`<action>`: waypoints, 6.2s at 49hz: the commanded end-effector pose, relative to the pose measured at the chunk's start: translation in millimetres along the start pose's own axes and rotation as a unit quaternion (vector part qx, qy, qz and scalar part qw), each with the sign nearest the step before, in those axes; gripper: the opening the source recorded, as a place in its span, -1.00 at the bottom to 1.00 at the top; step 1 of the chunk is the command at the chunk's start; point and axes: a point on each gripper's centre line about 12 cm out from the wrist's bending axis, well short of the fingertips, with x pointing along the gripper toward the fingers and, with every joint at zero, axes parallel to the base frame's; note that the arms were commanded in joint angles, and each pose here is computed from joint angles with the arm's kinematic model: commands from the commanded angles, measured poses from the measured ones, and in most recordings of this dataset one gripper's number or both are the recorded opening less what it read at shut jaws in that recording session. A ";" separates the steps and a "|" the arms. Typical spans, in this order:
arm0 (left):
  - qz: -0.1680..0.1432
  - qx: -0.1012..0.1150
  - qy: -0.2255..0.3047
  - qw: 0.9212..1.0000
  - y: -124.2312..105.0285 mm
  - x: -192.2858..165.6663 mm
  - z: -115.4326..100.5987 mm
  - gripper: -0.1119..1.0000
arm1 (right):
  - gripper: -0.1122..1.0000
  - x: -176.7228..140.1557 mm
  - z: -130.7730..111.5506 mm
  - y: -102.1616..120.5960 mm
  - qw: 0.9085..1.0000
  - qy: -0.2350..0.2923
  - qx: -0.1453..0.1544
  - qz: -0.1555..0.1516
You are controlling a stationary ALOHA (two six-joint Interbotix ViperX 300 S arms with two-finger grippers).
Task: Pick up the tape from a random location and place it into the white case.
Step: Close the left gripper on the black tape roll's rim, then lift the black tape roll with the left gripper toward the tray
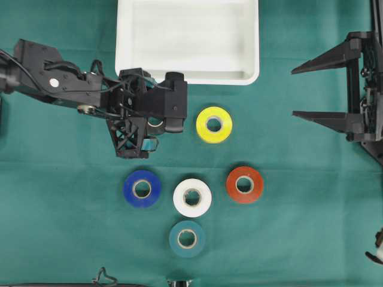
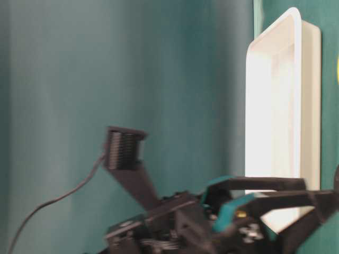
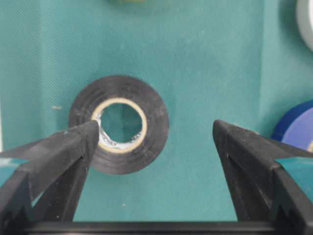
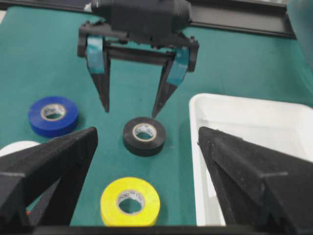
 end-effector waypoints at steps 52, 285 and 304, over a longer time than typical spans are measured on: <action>-0.003 0.005 0.022 1.000 -5.9 42.1 -12.3 0.93 | 0.87 3.3 4.8 0.2 1.000 -0.002 0.000 0.000; 0.111 -0.093 -0.087 0.986 143.3 -160.3 56.7 -0.46 | 0.87 4.7 0.3 0.6 1.000 0.023 -0.001 0.000; 0.117 -0.080 -0.111 0.984 161.6 -139.1 103.0 -0.46 | 0.87 4.7 0.3 0.6 1.000 0.023 -0.001 0.000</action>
